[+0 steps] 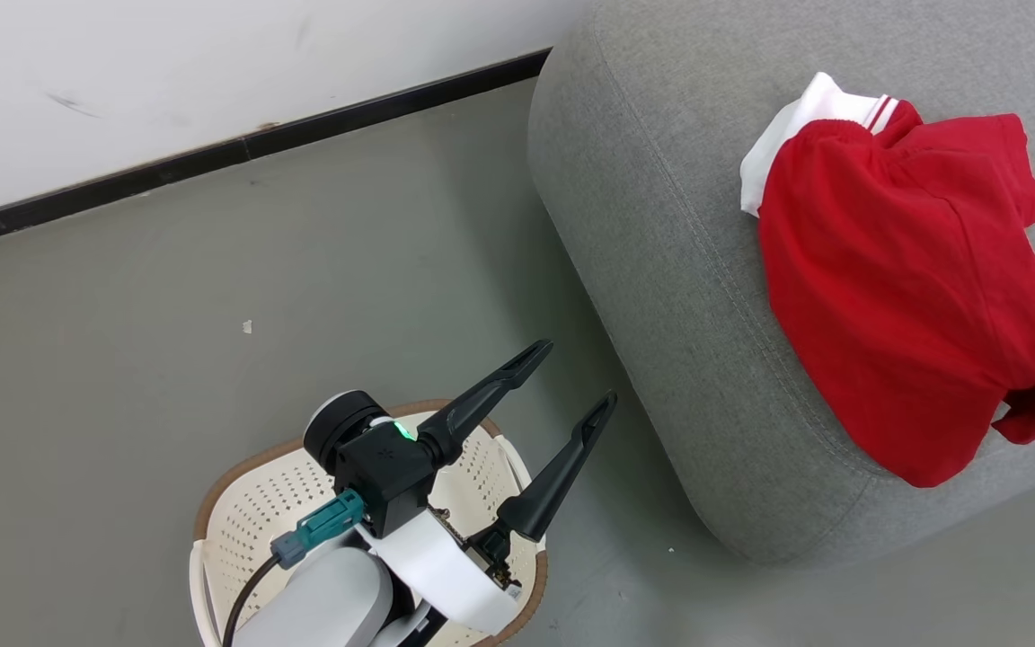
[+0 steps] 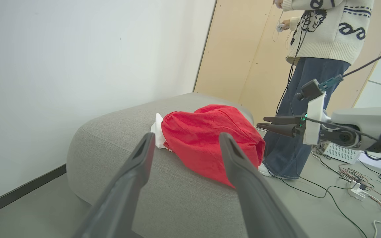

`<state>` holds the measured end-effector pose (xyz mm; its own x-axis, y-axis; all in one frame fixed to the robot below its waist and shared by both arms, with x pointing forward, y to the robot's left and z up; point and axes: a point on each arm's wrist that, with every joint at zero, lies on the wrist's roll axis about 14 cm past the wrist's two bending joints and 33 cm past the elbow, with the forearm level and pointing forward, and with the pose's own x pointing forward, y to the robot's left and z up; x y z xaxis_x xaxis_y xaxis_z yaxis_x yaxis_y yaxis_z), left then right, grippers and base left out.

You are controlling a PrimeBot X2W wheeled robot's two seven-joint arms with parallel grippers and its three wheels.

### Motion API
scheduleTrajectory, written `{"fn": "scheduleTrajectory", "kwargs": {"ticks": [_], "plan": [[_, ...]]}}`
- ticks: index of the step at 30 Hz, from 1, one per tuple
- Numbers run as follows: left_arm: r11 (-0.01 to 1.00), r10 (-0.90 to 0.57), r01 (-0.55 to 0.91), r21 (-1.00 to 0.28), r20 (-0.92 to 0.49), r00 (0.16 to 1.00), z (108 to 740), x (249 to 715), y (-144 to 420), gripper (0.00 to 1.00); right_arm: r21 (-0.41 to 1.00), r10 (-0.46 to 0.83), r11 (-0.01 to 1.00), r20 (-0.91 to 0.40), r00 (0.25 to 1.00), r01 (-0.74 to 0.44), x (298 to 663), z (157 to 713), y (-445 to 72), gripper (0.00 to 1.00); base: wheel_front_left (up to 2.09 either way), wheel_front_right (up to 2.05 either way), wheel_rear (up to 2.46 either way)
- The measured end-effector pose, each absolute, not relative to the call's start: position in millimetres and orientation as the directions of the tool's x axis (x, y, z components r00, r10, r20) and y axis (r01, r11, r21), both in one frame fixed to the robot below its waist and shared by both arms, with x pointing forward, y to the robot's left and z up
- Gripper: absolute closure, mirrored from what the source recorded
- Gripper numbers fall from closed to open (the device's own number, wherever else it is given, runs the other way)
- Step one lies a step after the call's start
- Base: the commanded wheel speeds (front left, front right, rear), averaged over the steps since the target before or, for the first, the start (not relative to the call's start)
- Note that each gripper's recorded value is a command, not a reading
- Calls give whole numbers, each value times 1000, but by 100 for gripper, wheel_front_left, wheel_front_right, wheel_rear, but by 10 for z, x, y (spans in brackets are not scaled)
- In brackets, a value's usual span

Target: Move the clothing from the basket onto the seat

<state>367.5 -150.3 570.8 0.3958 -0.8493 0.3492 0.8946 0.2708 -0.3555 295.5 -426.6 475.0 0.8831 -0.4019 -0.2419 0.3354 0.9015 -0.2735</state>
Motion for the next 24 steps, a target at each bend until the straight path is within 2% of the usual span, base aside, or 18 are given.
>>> {"fn": "scheduleTrajectory", "kwargs": {"ticks": [14,24], "plan": [[343,-817,876,-338,354,456,5773,3793,-1335,0,-361,-261,907,-79,962,217,3423,5342,-4031,0,0,0,0],[541,-723,775,-327,290,627,5640,4172,-926,0,-388,-130,910,67,989,146,3815,5759,-3595,0,0,0,0]]}}
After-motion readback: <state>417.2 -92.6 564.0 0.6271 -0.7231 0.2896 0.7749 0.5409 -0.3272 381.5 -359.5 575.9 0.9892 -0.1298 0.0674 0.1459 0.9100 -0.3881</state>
